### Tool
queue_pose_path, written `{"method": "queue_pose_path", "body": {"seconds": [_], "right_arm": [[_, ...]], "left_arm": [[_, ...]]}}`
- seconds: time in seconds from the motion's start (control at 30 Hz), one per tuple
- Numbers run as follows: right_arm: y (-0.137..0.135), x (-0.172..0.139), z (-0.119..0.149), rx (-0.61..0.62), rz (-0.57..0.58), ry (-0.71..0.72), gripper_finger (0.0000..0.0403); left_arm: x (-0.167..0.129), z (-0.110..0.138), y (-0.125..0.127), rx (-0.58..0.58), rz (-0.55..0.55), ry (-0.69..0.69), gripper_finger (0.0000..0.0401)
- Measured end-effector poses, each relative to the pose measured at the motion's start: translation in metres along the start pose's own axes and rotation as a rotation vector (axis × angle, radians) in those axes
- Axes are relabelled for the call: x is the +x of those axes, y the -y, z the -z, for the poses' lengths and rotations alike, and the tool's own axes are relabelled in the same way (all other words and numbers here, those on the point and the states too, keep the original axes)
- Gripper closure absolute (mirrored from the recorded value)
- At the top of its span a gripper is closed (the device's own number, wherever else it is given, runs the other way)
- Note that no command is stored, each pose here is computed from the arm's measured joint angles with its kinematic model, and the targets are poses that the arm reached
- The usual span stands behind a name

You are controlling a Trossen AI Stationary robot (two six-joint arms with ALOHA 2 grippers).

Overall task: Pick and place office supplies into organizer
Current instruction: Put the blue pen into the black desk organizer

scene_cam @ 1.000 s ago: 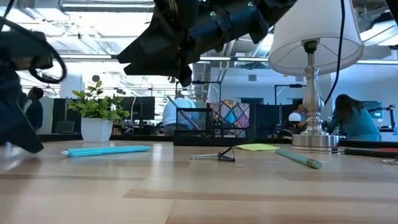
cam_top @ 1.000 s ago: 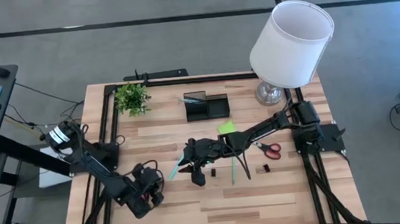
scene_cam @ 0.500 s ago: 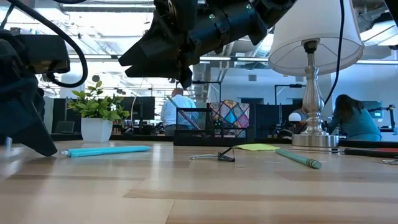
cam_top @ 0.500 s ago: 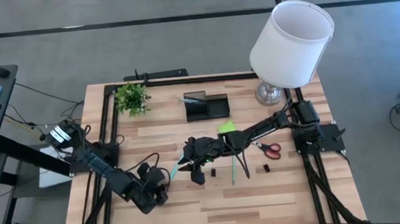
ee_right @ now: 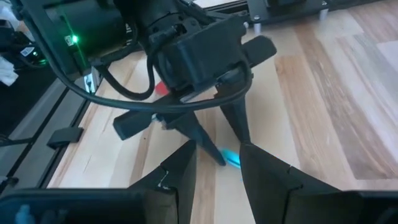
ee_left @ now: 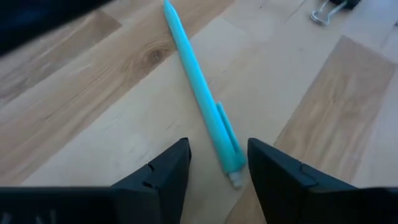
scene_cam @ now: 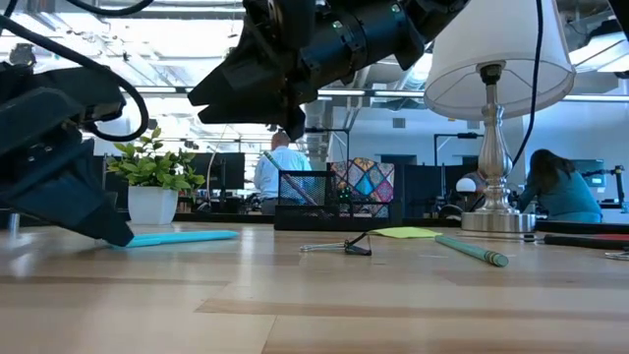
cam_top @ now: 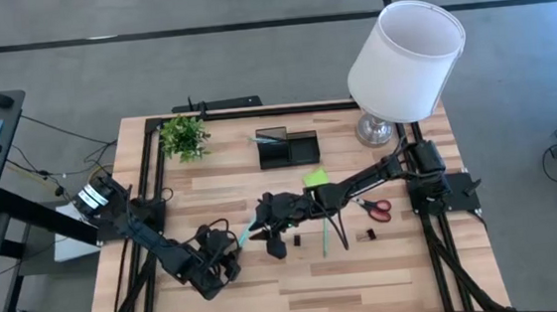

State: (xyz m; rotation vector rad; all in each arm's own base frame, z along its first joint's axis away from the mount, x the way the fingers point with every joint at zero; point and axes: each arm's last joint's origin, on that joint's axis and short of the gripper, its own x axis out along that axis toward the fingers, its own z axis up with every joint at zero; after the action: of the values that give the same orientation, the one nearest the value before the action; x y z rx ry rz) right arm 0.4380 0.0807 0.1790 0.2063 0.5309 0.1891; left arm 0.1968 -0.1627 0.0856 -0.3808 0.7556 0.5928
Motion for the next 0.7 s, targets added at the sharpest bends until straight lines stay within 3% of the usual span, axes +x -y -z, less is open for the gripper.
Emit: {"method": "queue_pose_path", "body": {"seconds": [0.2,0.7], "right_arm": [[0.0017,-0.0002,0.0044,0.005,0.012,-0.046,0.0287],[0.0014,-0.0001,0.0045,0.004,0.012,-0.047,0.0287]], "left_arm": [[-0.0085,0.0092,0.0026,0.044,0.027,-0.005,0.0266],[-0.0106,0.0113,0.0023,0.025,0.026,-0.010,0.0320]]}}
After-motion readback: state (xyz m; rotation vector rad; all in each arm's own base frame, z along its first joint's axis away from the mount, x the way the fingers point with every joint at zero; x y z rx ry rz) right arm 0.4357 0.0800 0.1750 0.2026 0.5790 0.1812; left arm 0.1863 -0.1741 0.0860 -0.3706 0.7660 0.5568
